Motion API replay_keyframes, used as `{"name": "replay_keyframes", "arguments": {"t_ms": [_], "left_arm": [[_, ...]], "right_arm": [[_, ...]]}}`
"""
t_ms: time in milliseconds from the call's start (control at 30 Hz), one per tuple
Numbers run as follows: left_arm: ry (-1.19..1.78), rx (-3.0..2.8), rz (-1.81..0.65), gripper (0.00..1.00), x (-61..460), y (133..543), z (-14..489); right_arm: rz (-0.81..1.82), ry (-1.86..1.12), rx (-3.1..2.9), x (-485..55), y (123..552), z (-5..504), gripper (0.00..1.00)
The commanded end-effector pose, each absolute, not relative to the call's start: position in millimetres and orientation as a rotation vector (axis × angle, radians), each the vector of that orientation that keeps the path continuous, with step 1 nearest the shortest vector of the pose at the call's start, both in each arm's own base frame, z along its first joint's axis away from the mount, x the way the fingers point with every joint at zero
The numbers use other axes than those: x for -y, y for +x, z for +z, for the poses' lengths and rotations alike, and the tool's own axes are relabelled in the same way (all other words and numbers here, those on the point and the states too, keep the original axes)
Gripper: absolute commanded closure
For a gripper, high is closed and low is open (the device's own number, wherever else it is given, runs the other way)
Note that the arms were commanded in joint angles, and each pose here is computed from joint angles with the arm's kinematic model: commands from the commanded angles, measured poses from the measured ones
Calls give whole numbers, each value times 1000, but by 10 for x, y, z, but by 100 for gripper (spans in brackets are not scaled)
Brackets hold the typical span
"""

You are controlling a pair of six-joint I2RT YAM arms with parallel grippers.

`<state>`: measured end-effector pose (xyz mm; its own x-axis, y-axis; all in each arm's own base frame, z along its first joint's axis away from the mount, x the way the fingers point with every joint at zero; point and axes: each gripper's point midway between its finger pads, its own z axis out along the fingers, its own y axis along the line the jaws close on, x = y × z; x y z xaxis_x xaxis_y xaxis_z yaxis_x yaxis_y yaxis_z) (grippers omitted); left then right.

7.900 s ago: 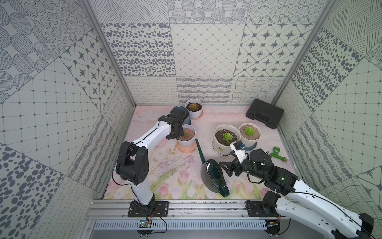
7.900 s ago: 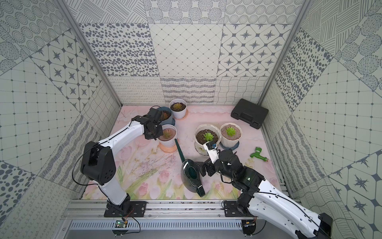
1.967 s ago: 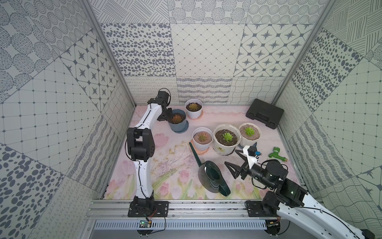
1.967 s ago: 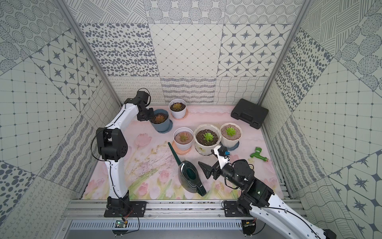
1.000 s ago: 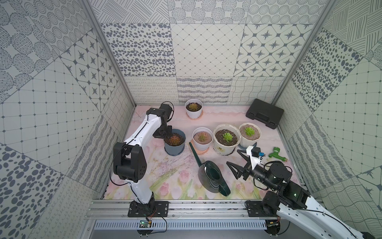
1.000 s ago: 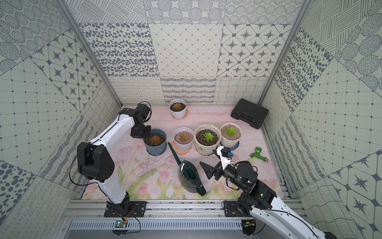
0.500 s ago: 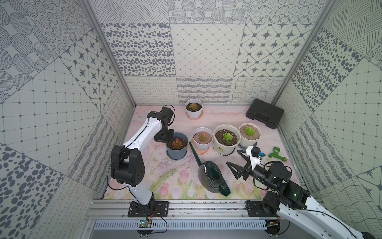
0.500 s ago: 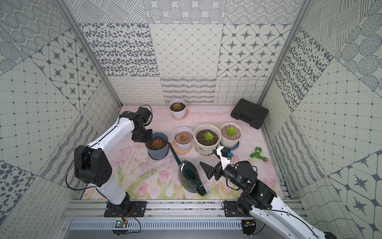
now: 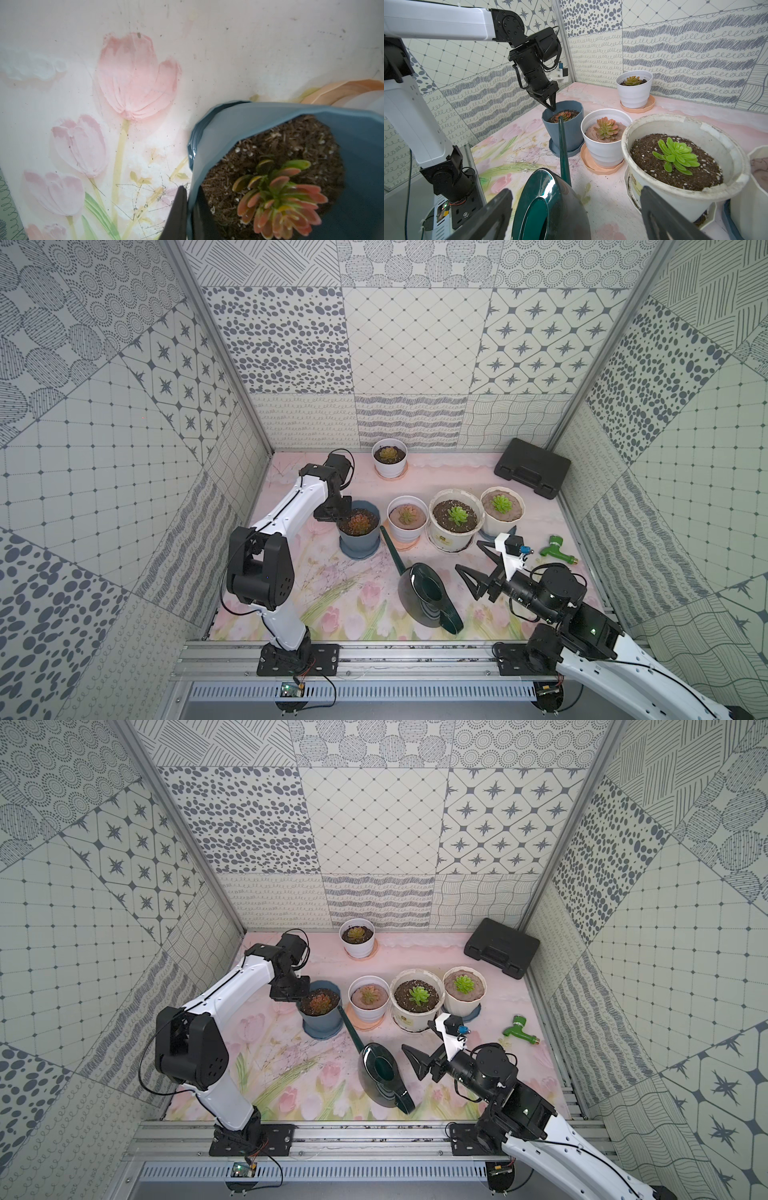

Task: Water the succulent around the soil edge
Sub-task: Move the pot to the center of the board.

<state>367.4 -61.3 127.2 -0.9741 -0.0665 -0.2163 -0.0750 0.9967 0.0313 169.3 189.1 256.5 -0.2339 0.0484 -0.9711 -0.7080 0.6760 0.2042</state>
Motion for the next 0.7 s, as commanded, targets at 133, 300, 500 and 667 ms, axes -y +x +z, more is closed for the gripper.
{"name": "replay_keyframes", "arguments": {"t_ms": [133,300,500,667], "left_arm": [[-167,-2756,128,100,527,4201,1272],[-158,-2757,165,100,487,4265,1262],[-182,-2762,87,68,566,4220,1293],[-182,-2691,116,56,425,4281,1587]], "right_arm": [[775,-520,-1649,-1884,1710,2652,2],[772,-519,-1654,-1884,1715,2640,2],[770,-520,-1657,-1888,1720,2636,2],[771,-523,-1663,-1900,1724,2621,2]]}}
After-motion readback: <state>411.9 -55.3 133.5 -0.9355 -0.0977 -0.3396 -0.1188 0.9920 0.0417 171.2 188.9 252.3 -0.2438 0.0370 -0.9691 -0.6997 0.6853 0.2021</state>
